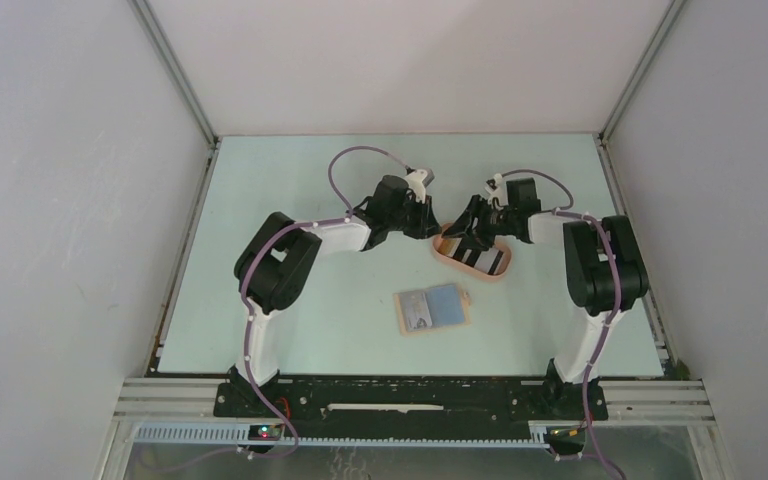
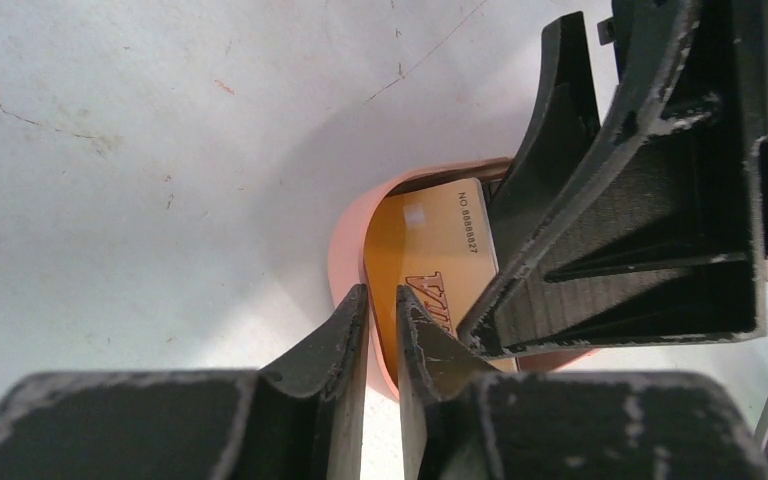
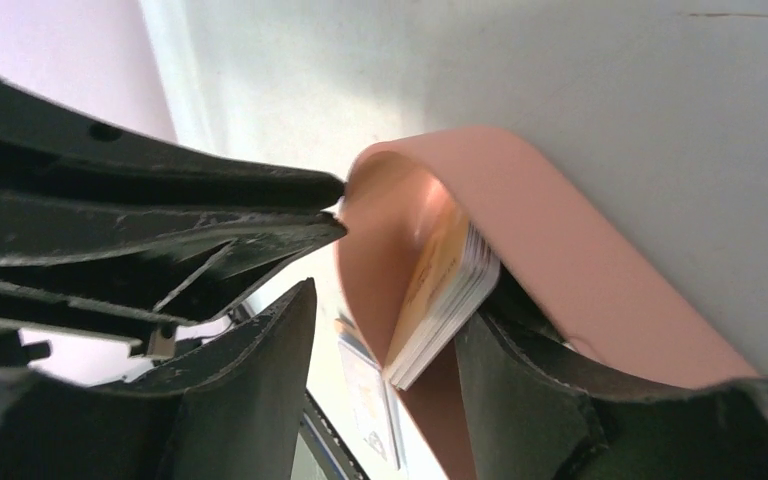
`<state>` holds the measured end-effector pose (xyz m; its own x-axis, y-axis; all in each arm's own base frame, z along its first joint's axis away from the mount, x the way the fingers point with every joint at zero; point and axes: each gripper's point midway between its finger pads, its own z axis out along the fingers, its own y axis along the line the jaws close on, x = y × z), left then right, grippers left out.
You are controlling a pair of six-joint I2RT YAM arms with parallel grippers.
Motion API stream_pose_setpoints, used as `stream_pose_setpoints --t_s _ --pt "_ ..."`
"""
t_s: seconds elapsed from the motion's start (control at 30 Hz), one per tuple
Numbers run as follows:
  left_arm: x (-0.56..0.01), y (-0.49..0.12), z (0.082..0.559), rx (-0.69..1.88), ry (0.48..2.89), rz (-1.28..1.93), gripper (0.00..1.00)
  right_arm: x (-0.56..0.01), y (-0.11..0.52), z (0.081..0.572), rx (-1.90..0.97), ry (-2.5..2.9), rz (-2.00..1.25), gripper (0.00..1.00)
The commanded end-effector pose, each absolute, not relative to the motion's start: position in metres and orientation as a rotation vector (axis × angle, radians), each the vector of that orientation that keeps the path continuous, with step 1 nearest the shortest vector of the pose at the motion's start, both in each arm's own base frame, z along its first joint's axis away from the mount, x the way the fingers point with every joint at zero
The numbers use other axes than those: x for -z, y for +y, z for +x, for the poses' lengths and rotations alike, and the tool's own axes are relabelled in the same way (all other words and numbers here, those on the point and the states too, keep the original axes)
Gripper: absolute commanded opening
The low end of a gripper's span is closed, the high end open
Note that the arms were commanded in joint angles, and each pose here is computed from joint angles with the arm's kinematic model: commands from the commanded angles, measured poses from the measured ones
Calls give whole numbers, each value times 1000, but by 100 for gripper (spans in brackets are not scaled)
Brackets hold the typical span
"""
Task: Put the credit cards into the card holder
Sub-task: Pick up the credit card from the storage box.
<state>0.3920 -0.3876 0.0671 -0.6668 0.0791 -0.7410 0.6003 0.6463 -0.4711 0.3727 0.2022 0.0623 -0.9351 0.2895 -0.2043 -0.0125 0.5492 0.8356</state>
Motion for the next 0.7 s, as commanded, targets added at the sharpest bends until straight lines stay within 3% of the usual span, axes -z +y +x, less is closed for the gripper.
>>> stream_pose_setpoints --t_s 0.0,0.23,0.67 --pt "-95 -407 396 1024 2082 550 20 -45 195 377 -1165 2554 207 62" --pt "-94 -407 396 1026 2084 550 20 -35 194 377 -1144 2598 223 64" --pt "-95 -405 398 1010 2080 540 20 -63 191 376 -1320 2533 230 56"
